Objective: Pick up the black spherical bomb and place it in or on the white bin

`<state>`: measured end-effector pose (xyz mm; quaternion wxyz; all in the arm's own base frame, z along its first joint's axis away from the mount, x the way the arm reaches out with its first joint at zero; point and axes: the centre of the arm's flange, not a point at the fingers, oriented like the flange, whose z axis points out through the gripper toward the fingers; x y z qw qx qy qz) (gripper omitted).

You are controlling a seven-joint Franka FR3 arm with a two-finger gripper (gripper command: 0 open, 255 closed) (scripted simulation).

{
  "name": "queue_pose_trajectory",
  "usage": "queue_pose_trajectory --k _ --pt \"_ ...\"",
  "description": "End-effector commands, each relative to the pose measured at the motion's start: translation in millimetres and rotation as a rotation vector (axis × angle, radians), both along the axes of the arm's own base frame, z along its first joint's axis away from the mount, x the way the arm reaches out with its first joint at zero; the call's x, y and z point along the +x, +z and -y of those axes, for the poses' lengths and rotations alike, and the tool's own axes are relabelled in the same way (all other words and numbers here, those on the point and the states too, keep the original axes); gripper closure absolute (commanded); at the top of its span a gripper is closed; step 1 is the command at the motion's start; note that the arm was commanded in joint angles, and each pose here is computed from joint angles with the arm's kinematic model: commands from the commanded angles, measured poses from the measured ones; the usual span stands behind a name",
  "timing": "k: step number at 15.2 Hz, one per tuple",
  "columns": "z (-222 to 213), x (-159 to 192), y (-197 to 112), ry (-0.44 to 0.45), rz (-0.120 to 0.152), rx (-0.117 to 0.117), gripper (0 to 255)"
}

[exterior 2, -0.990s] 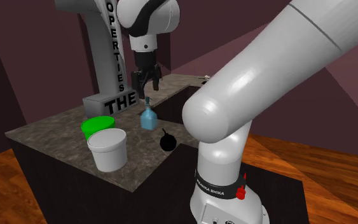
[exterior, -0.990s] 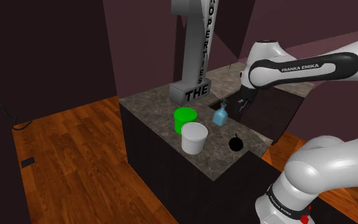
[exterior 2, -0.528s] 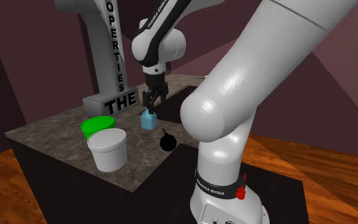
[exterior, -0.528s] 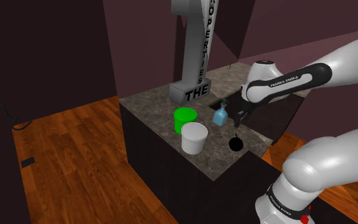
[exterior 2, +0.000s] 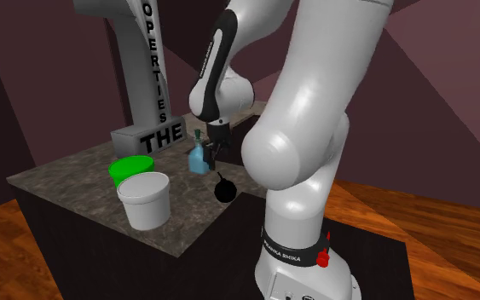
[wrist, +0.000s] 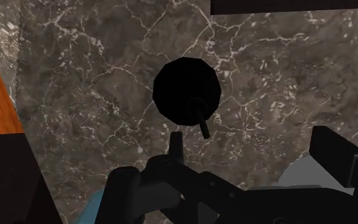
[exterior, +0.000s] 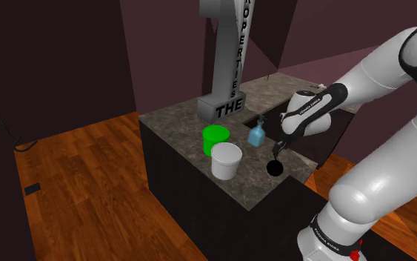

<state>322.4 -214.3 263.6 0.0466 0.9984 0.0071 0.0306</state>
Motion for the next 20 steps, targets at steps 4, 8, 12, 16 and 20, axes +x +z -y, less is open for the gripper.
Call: queue_pose_trajectory --k 4,8,12,16,20 --pt "33.4 -1.3 -50.5 -0.008 0.011 -0.003 0" --pt "35.4 0.3 -71.4 -0.008 0.011 -0.003 0" --pt "37.2 1.6 -90.2 -0.008 0.011 -0.003 0" --pt "37.2 1.6 -90.2 -0.008 0.011 -0.003 0" --pt "37.2 1.6 -90.2 -0.008 0.011 -0.003 255"
